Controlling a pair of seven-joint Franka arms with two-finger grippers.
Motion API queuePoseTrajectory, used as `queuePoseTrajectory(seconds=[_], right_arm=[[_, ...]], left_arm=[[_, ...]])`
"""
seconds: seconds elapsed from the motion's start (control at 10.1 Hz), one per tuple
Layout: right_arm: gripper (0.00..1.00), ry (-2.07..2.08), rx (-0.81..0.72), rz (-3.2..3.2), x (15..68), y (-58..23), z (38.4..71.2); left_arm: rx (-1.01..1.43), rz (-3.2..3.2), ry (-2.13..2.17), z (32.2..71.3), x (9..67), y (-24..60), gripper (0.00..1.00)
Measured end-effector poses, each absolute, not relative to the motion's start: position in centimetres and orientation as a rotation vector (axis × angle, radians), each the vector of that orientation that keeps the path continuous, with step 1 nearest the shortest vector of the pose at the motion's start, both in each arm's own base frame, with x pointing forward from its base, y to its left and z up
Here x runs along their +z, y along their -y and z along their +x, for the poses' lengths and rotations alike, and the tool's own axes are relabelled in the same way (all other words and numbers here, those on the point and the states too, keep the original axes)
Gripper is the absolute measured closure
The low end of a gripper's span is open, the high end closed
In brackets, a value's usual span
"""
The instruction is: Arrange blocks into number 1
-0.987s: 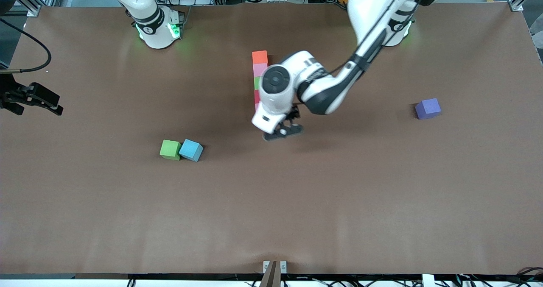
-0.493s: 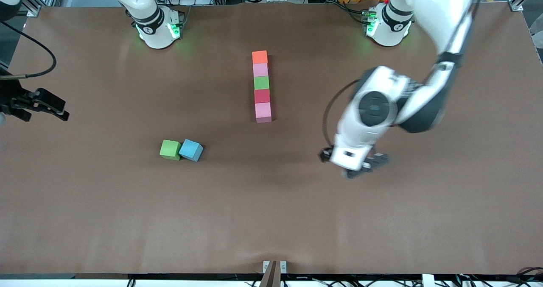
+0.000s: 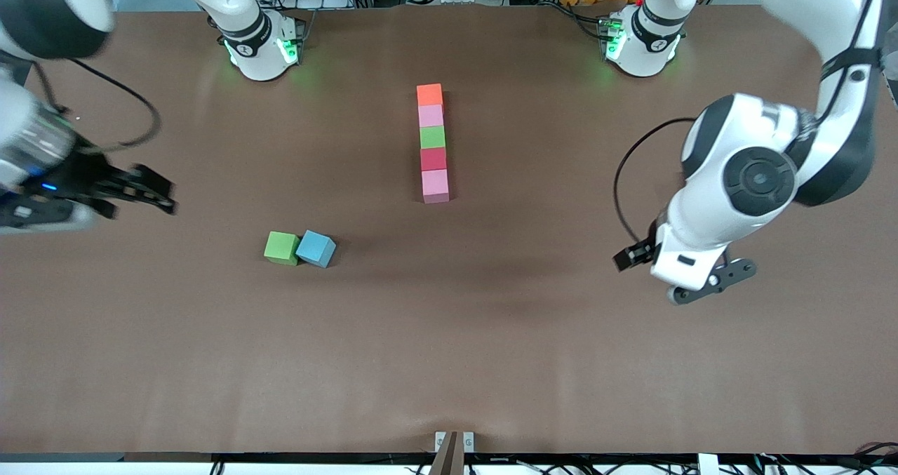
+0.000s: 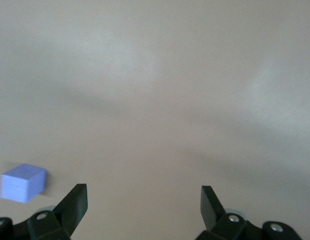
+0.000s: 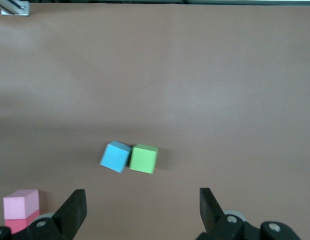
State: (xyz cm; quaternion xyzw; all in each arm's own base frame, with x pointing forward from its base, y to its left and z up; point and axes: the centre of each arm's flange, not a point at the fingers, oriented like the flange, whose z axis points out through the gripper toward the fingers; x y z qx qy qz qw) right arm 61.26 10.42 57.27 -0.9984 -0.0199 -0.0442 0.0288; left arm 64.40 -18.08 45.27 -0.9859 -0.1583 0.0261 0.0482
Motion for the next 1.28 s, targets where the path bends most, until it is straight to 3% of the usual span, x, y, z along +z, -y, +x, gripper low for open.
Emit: queuePoseTrajectory(seconds=[0.39,0.69,1.28], right_arm=[[0.0,0.015,-0.077,-3.076,49.8,-25.2,59.1],[0.0,-0.059,0.018,-3.072,45.2,-34.0,55.9],[0.0,-0.038,0.121,-3.076,41.0,-37.4,53.6]], left_arm=[[0.213,-2.986,0.268,58.8,45.1,13.8,0.0],[0.196,-2.989,0.261,57.9,46.6,10.2,0.0],[0.185,-2.997,0.216,57.6,46.5,11.9,0.0]])
